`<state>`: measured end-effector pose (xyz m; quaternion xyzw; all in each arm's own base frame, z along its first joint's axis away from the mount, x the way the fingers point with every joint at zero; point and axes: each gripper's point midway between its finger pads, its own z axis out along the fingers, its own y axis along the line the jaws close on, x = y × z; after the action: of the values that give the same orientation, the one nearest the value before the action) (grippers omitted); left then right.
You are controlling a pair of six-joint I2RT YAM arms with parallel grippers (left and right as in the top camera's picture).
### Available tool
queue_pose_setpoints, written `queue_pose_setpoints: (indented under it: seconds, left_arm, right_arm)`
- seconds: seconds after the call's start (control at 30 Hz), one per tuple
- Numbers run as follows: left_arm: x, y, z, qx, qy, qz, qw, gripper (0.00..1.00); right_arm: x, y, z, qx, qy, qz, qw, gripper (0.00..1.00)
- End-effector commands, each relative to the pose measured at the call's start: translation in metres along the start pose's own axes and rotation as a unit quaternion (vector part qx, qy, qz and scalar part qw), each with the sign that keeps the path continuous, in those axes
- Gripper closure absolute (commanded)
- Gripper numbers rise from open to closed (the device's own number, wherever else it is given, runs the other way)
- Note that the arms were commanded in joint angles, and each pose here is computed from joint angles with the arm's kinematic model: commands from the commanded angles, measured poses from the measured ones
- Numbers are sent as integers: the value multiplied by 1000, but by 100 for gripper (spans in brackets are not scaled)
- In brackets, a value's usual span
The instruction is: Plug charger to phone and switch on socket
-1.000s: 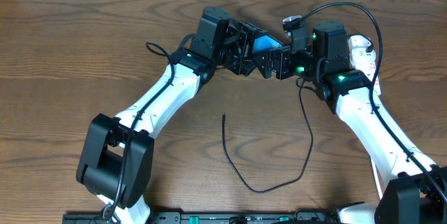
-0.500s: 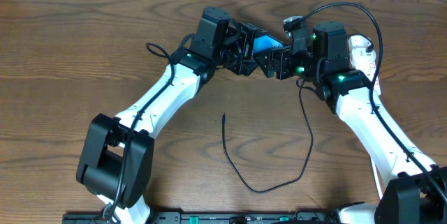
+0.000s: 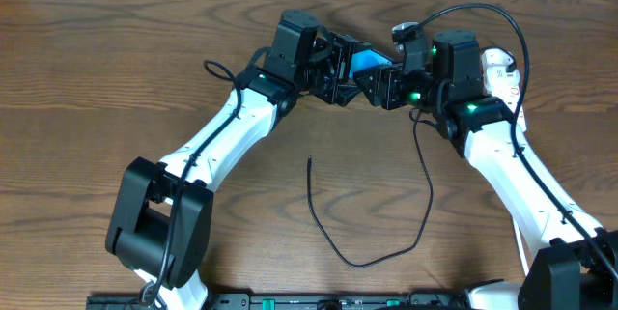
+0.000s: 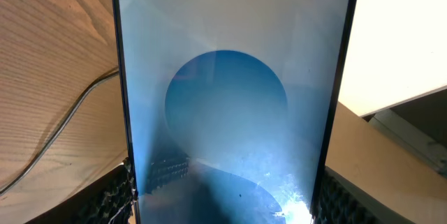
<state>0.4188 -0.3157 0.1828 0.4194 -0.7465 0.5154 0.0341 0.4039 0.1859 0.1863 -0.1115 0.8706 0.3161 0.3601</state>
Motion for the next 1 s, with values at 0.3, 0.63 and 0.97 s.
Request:
queue_pose_setpoints:
  seconds: [0.3,0.63,0.97]
  left_arm:
    - [20,-26,-12,29,18,17,999,93]
    - [20,-26,-12,29,17,17,999,93]
    - [20,-26,-12,29,18,17,999,93]
  right_arm:
    - [-7,3,-1,1,-6,-2,1000,61]
    - [-6,3,-1,1,-5,-1,1000,86]
    - [-5,3,-1,1,-3,0,1000,99]
